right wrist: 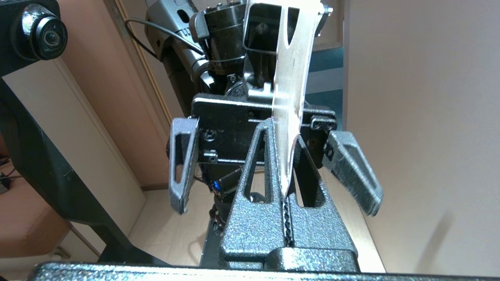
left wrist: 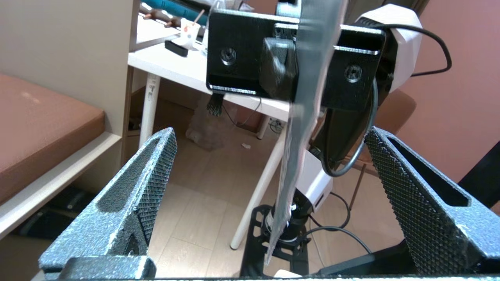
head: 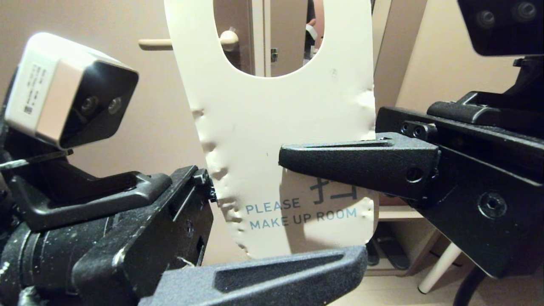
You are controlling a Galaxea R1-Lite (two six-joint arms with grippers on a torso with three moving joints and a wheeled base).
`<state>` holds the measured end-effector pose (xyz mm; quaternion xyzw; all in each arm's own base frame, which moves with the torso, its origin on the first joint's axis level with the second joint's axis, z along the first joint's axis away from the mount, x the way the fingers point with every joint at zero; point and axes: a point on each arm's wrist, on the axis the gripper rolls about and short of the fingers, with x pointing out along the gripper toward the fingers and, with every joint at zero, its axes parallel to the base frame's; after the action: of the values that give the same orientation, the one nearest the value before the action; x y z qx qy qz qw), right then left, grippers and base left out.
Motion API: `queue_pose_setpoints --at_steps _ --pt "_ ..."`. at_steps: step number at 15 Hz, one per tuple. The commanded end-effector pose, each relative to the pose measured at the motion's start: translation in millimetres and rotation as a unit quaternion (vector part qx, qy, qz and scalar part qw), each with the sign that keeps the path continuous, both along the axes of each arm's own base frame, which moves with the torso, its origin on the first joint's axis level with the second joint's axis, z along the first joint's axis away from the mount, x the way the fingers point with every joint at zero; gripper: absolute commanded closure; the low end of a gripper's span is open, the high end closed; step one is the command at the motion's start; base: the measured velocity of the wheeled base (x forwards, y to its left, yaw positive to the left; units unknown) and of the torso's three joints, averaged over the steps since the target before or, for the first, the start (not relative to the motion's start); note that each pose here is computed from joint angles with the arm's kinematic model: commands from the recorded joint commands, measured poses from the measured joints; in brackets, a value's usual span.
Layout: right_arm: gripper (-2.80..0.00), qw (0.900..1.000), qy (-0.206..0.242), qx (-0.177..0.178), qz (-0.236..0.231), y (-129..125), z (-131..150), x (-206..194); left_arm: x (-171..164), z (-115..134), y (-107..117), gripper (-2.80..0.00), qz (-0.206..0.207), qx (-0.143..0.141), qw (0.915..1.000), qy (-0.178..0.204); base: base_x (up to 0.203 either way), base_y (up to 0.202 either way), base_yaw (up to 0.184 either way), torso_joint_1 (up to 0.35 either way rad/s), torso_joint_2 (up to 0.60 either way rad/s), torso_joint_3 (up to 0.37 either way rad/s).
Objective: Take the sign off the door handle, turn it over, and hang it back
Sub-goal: Hand it to the other hand
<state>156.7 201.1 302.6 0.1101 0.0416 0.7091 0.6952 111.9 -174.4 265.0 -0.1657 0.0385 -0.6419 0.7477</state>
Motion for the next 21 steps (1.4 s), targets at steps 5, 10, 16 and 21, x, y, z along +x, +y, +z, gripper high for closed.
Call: queue_pose_setpoints --at_steps 5,10,16,21 --pt "0.00 1.000 0.000 0.000 0.013 4.8 -0.4 -2.9 -2.2 -2.3 -0.7 -2.80 -0.007 0.002 1.0000 0.002 0.000 0.000 0.000 0.000 0.00 0.000" --pt "0.00 1.000 0.005 -0.005 0.018 11.0 -4.0 -4.9 -2.3 -2.5 -0.7 -2.80 -0.007 0.002 1.0000 0.001 0.000 0.000 0.000 0.000 0.00 0.000" --pt "0.00 1.000 0.008 -0.008 0.017 12.8 -6.0 -3.4 -2.3 -3.0 -0.6 0.00 -0.007 0.003 1.0000 0.002 0.000 0.000 0.000 0.000 0.00 0.000" --pt "0.00 1.000 0.009 -0.010 0.016 14.2 -7.2 -2.2 -4.5 -2.3 -1.0 0.00 -0.013 0.000 0.9999 0.008 0.000 0.000 0.000 0.000 0.00 0.000"
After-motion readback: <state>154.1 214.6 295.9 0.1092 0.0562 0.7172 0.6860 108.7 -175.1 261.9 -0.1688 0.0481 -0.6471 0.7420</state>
